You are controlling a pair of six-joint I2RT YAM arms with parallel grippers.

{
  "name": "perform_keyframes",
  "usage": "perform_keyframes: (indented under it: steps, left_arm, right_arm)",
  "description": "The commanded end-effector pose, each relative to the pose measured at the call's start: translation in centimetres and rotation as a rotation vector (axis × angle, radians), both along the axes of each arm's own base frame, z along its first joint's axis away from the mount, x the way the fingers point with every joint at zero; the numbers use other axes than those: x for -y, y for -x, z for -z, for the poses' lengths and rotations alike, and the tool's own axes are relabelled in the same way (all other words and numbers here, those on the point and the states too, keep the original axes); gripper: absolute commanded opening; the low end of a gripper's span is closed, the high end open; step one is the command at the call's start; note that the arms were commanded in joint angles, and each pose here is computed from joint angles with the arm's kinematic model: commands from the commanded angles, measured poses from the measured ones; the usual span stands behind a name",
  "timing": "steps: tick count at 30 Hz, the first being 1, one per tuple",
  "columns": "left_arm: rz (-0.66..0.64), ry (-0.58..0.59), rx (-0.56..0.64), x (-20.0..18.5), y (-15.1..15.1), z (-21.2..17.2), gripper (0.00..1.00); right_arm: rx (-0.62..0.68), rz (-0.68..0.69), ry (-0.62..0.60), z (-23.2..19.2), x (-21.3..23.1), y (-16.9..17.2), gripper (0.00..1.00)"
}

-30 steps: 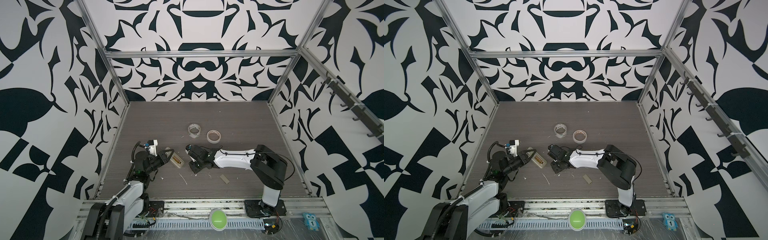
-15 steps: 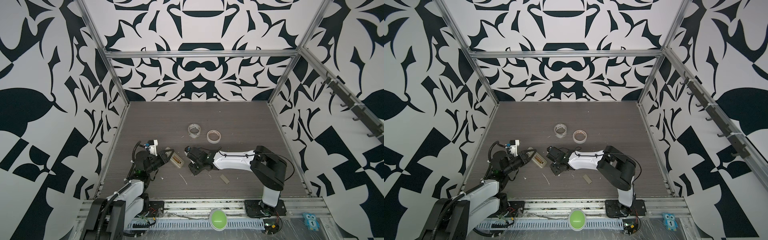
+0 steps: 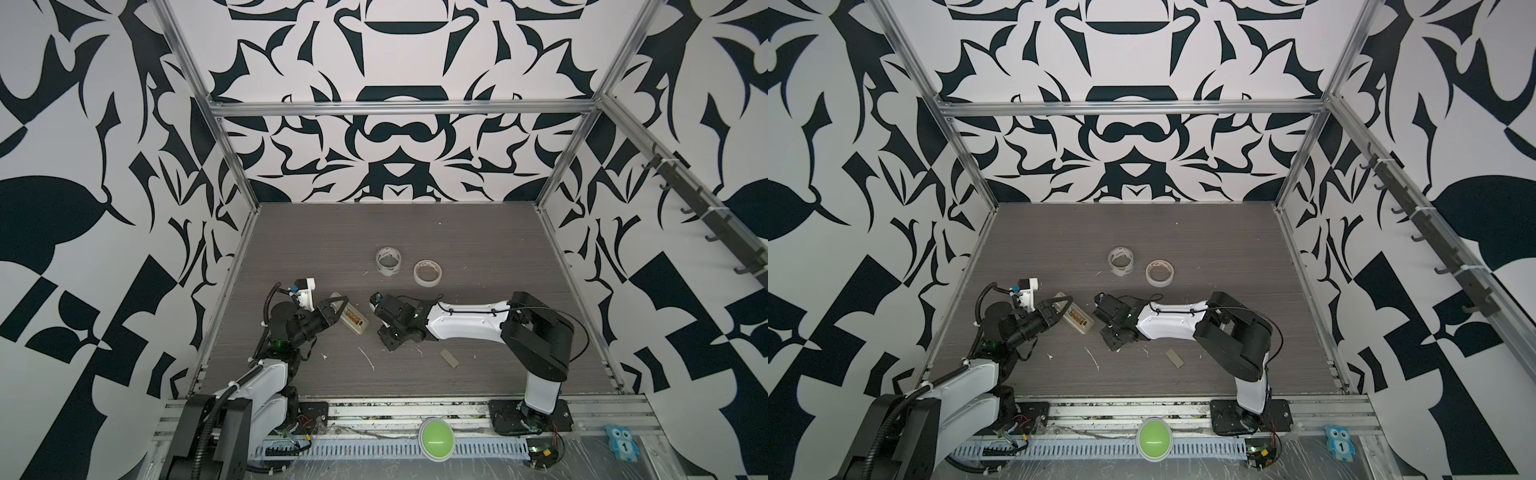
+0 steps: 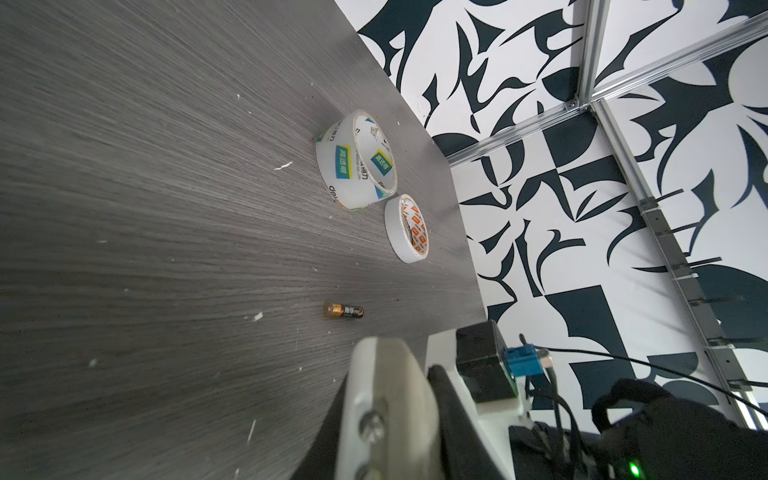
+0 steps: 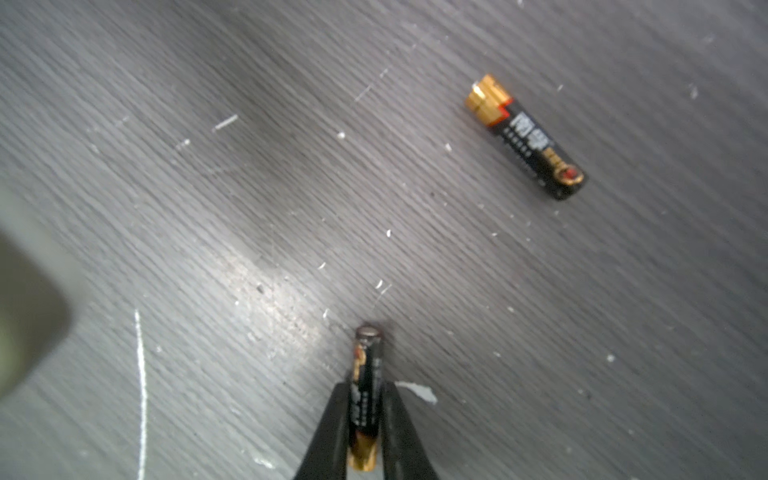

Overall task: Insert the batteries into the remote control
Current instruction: 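Lower the right gripper and grasp the nearer AA battery, then carry the held battery over the remote's open compartment with the right gripper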

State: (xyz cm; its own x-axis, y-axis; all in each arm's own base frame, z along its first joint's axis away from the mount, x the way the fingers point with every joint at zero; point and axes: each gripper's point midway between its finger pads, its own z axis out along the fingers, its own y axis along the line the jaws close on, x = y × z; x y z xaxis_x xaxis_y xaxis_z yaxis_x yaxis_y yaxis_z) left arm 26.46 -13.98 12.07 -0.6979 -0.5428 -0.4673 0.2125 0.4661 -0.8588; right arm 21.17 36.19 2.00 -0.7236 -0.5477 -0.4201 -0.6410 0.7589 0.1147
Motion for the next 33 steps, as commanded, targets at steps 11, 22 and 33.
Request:
perform_keyframes:
  steps: [11,22,33]
  left_arm:
    - [0.009,0.053,0.196,0.0,0.6,-3.1,0.00]
    - [0.014,0.056,0.205,0.1,0.9,-3.6,0.00]
    - [0.050,0.098,0.211,0.6,1.1,-4.4,0.00]
  right_arm:
    - [0.053,-0.061,-0.031,-0.3,1.6,1.2,0.00]
    - [0.292,-0.249,-0.160,-10.1,1.5,1.1,0.00]
    - [0.358,-0.425,-0.163,-17.0,-2.1,1.0,0.00]
